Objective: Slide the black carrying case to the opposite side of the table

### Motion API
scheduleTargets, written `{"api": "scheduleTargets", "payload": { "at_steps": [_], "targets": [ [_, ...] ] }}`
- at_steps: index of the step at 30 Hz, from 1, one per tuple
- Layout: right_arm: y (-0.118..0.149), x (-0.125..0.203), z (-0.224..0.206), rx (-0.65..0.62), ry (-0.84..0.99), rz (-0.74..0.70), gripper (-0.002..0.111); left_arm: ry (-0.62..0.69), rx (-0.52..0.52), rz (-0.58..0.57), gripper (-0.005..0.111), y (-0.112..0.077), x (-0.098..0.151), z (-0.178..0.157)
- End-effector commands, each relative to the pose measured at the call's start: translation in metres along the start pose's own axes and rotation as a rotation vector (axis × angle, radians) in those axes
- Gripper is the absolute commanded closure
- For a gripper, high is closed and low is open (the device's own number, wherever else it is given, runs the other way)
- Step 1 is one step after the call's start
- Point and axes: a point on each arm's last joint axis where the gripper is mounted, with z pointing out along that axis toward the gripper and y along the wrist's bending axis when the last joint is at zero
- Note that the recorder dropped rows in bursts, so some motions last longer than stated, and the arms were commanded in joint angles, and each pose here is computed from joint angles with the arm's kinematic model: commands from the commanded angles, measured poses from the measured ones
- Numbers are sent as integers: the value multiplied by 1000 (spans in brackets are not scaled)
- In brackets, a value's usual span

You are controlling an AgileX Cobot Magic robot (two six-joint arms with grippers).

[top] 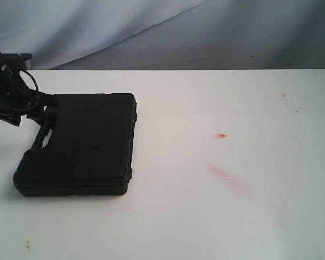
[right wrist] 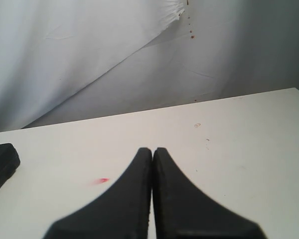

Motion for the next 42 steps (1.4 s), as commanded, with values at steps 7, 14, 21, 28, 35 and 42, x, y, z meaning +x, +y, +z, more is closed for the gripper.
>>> {"api": "scheduleTargets", "payload": {
  "at_steps": [7,14,21,28,35,42],
  "targets": [
    [-1,1,0,7,-1,-5,108,-176,24,-21,78,2,3,-88],
    [-1,1,0,7,-1,-5,108,-241,36,-20,106,3,20,-135],
    [-1,1,0,7,-1,-5,108,-390,53,-24,106,6,56,-163],
    [-1,1,0,7,-1,-5,108,-558,84,-38,106,10,107,-189],
    [-1,1,0,7,-1,-5,108,-713,99,-42,106,14,162,-214],
    [-1,1,0,7,-1,-5,108,-821,142,-116,106,18,205,-225]
  ]
}}
